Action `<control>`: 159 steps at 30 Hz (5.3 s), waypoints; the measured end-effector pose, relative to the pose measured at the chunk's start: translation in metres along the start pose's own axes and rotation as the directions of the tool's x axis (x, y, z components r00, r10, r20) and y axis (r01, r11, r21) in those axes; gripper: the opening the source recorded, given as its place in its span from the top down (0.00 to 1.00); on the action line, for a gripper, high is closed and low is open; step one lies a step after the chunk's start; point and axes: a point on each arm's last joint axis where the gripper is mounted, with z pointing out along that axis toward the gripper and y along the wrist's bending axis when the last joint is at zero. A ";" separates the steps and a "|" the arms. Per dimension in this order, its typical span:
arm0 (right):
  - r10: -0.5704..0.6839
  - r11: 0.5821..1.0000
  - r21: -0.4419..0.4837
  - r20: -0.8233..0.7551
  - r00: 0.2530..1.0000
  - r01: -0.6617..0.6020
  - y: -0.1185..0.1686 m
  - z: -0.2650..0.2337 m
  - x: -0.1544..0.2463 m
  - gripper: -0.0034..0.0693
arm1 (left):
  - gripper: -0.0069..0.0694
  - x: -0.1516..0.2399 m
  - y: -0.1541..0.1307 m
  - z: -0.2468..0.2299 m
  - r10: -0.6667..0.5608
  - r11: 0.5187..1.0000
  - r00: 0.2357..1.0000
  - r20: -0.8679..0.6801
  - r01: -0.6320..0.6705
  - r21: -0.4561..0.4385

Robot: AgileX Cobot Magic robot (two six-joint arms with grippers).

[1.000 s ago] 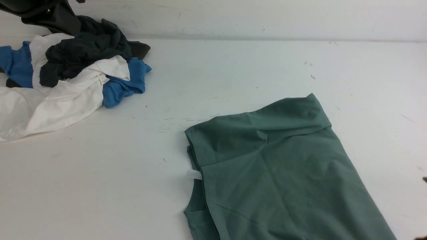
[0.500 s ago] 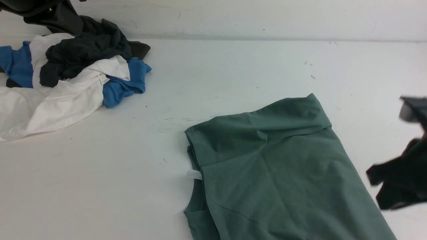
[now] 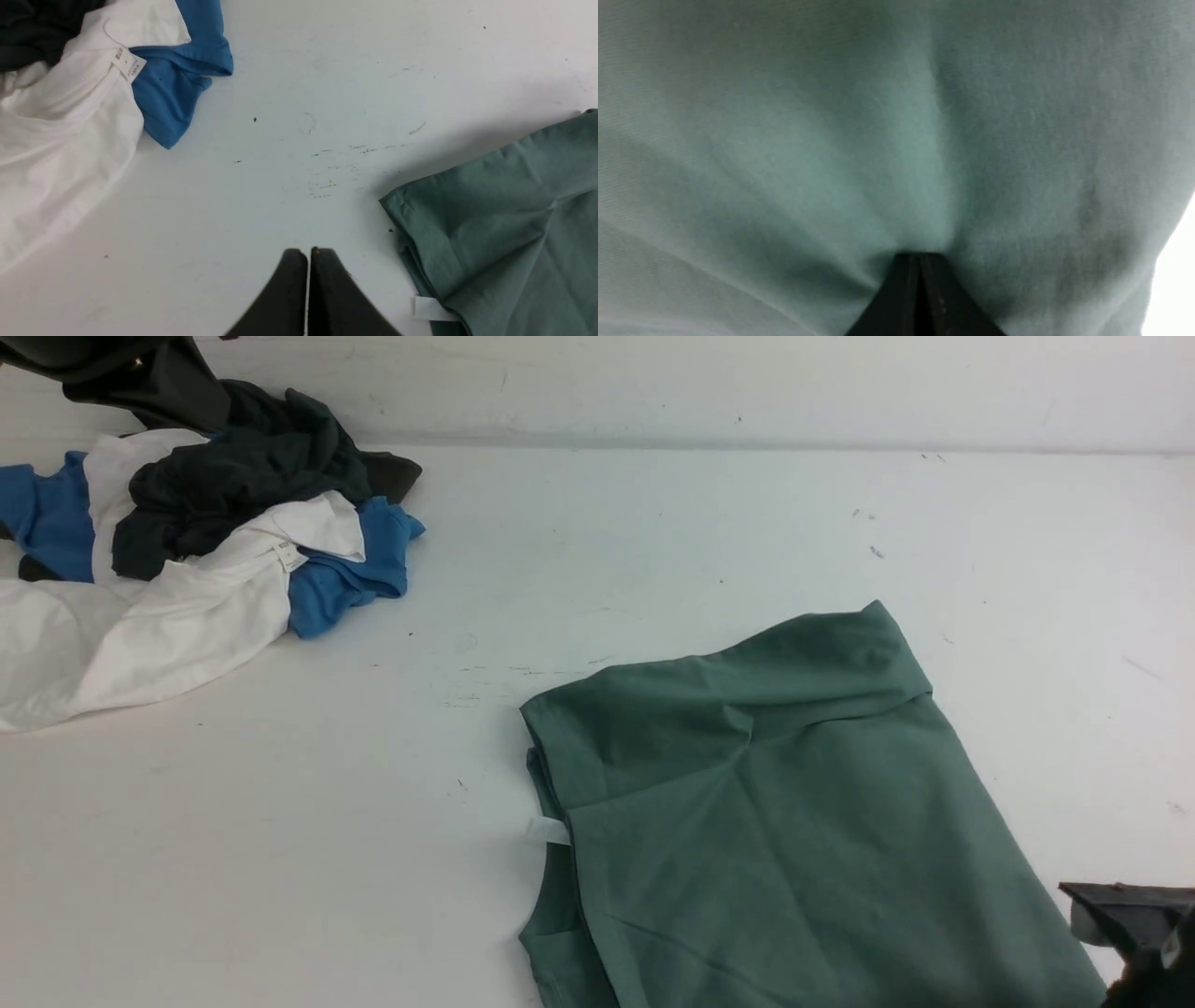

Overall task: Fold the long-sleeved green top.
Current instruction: Use both arms simultaneously to clamp the lower edge of the clothing fabric

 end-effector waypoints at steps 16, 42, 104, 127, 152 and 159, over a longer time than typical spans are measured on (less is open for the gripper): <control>-0.091 0.995 0.002 0.416 0.905 0.099 0.029 -0.140 -0.113 0.97 | 0.92 0.000 0.000 0.000 0.000 1.000 1.000 0.000 0.000 0.000; -0.165 0.986 0.086 0.513 0.842 0.141 0.036 -0.076 -0.314 0.97 | 0.92 0.000 0.000 0.000 0.000 1.000 1.000 0.000 0.000 0.000; 0.011 0.997 0.076 -0.127 0.992 -0.001 -0.006 0.011 -0.039 0.41 | 0.92 0.000 0.000 0.000 0.003 1.000 1.000 -0.001 -0.003 -0.004; 0.066 0.988 -0.149 0.256 0.964 -0.028 0.033 -0.075 -0.170 0.82 | 0.92 0.007 0.007 0.020 -0.020 1.000 0.998 -0.065 0.019 -0.001; -0.005 0.991 0.133 0.081 0.997 -0.005 0.001 -0.046 -0.103 0.31 | 0.92 0.049 -0.053 0.074 0.105 0.990 0.957 -0.271 -0.073 0.124; -0.038 0.991 0.129 0.120 0.992 0.022 0.001 -0.037 -0.113 0.19 | 0.92 0.101 -0.064 0.101 0.128 0.988 0.886 -0.445 -0.075 0.136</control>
